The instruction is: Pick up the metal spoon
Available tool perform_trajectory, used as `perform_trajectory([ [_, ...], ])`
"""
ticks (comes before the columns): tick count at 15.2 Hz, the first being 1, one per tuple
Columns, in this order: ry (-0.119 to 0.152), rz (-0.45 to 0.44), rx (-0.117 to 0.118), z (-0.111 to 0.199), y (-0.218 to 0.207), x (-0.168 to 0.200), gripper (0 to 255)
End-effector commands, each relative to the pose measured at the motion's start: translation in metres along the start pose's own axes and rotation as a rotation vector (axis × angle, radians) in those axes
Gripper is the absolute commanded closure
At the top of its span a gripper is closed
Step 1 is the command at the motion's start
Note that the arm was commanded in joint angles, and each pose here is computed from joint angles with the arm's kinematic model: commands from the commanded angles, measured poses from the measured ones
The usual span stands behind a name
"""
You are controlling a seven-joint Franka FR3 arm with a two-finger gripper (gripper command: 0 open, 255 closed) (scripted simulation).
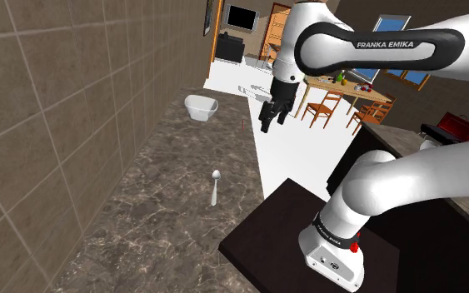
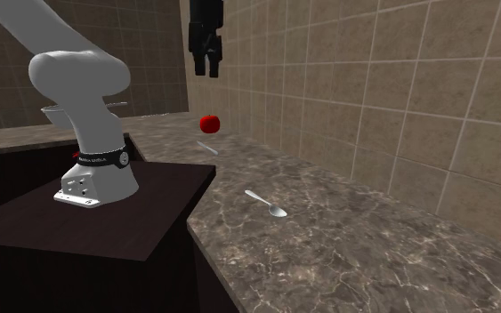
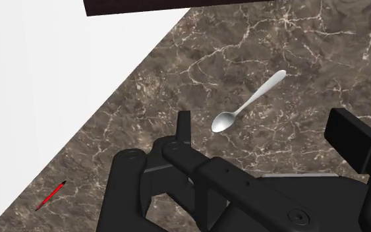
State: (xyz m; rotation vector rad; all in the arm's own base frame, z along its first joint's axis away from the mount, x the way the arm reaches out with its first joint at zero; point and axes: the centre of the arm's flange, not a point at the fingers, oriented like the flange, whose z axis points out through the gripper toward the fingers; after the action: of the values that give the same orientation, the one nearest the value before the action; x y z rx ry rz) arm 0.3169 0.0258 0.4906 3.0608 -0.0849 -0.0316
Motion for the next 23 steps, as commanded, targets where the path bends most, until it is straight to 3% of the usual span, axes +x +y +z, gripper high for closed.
perform_trajectory([
  [1,0.007,0.064,-0.008,0.023,-0.011,0.007,0],
  [23,0.055,0.717,-0.105,0.28,-0.102,0.117,0],
])
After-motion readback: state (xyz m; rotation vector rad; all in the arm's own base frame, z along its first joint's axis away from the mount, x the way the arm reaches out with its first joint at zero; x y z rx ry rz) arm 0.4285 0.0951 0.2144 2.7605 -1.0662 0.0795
